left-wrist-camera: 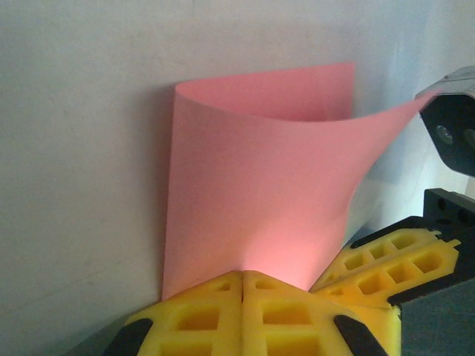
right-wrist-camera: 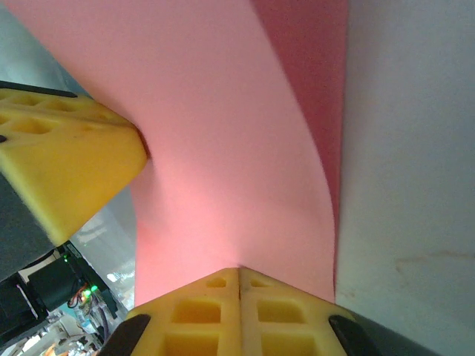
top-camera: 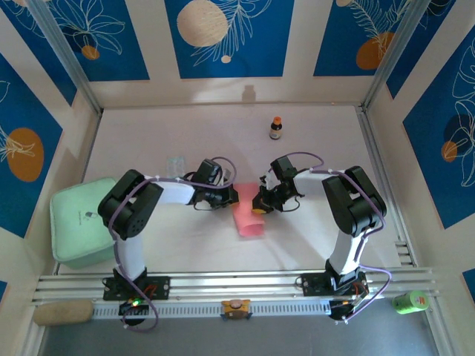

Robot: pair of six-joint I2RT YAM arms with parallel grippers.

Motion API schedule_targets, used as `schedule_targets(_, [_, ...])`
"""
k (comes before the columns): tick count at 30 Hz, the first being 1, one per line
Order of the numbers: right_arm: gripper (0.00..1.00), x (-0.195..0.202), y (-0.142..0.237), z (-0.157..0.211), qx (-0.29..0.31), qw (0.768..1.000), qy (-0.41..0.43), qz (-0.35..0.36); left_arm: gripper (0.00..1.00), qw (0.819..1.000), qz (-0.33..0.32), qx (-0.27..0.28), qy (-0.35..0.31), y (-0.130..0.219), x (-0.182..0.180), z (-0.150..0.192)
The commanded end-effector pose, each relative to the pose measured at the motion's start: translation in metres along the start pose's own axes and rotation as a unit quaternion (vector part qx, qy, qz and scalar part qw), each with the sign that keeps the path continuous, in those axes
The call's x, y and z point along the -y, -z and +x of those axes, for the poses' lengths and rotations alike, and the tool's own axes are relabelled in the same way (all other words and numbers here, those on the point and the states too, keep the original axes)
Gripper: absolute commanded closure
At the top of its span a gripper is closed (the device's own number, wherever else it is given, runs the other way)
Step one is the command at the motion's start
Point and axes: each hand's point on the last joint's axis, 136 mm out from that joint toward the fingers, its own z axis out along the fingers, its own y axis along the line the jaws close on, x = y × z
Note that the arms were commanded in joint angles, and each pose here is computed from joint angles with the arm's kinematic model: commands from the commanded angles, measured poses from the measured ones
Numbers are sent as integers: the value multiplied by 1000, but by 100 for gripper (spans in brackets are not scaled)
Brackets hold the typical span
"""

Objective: Fold a paper plane with a square sheet of paper (pick it up from the middle)
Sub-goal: First fold the square sheet of paper in half at the center of the table.

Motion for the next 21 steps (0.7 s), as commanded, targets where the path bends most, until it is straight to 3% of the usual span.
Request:
schedule_targets(1, [100, 25, -6, 14, -17, 998, -26, 47, 97, 998, -51, -16, 16, -7, -35, 12])
schedule_targets(10, [100, 25, -6, 14, -16, 998, -25, 48, 95, 1000, -12, -3, -22, 5, 11, -15])
schedule_targets(21, [100, 26, -6, 15, -18, 998, -25, 47, 96, 998, -57, -22, 13, -12, -32, -12])
